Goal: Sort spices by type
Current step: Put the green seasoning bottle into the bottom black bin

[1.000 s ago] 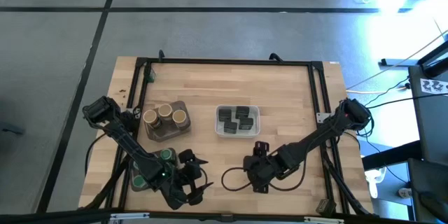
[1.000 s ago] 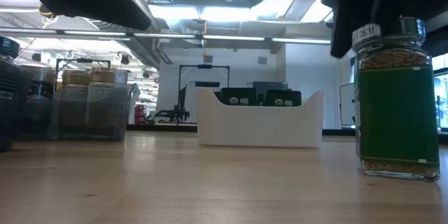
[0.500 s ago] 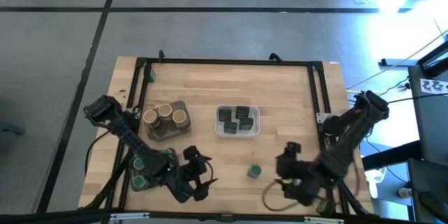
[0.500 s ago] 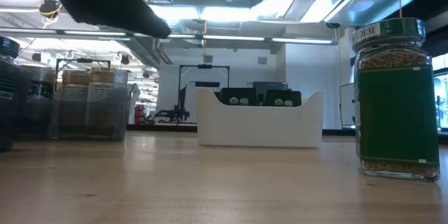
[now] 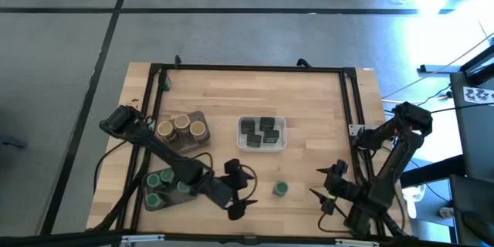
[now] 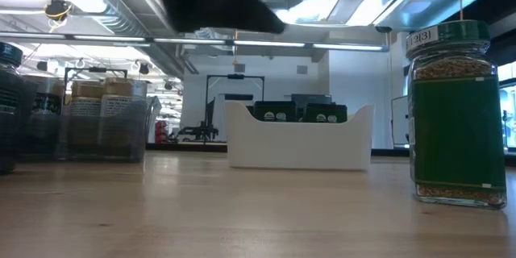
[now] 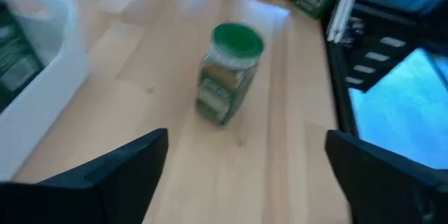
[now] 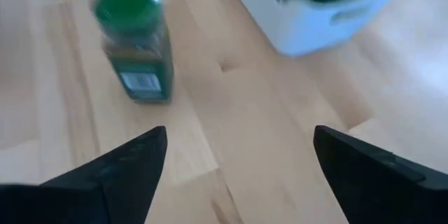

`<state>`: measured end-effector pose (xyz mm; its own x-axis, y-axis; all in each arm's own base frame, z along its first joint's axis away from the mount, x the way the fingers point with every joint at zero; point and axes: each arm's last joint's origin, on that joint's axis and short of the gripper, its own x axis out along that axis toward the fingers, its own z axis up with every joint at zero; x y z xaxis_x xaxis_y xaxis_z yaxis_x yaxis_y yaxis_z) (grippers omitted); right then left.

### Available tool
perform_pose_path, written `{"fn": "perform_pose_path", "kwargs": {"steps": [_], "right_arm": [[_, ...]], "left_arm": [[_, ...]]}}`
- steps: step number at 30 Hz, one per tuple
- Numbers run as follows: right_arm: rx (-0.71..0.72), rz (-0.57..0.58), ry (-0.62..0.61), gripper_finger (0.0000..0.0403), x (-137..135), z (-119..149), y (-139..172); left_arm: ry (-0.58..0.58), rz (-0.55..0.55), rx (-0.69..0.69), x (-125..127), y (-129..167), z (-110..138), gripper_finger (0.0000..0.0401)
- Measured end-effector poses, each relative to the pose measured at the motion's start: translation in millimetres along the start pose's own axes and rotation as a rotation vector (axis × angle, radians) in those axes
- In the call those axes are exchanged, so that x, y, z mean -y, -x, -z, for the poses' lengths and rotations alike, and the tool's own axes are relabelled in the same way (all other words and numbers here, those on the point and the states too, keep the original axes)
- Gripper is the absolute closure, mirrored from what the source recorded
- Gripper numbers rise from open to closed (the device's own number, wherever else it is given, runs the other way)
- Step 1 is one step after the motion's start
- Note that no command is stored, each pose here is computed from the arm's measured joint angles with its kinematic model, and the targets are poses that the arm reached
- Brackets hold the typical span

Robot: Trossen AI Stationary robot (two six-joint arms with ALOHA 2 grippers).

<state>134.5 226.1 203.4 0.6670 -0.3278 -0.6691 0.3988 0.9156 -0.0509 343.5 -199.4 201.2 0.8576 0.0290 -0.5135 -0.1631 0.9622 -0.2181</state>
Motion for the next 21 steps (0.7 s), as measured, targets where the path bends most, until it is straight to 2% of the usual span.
{"fn": "perform_pose_path", "kwargs": {"steps": [5,10,13,17,21], "right_arm": [[-0.001,-0.035,-0.083,0.0045,9.5,29.4,-27.1],[0.002,-0.052,-0.118,0.0045,17.8,43.4,-43.4],[0.004,-0.061,-0.128,0.0045,20.5,48.3,-47.5],[0.018,-0.072,-0.141,0.0045,21.5,51.1,-50.3],[0.024,-0.071,-0.141,0.0045,23.7,53.4,-52.4]], "left_arm": [[-0.039,0.04,0.004,2.5,-18.3,-22.2,0.0019],[-0.148,0.015,-0.031,-1.6,-40.7,-41.5,0.0019],[-0.18,0.045,-0.041,-6.0,-55.9,-54.2,0.0019],[-0.216,0.081,-0.056,-12.6,-74.0,-60.5,0.0019],[-0.248,0.096,-0.051,-20.2,-91.7,-55.4,0.0019]]}}
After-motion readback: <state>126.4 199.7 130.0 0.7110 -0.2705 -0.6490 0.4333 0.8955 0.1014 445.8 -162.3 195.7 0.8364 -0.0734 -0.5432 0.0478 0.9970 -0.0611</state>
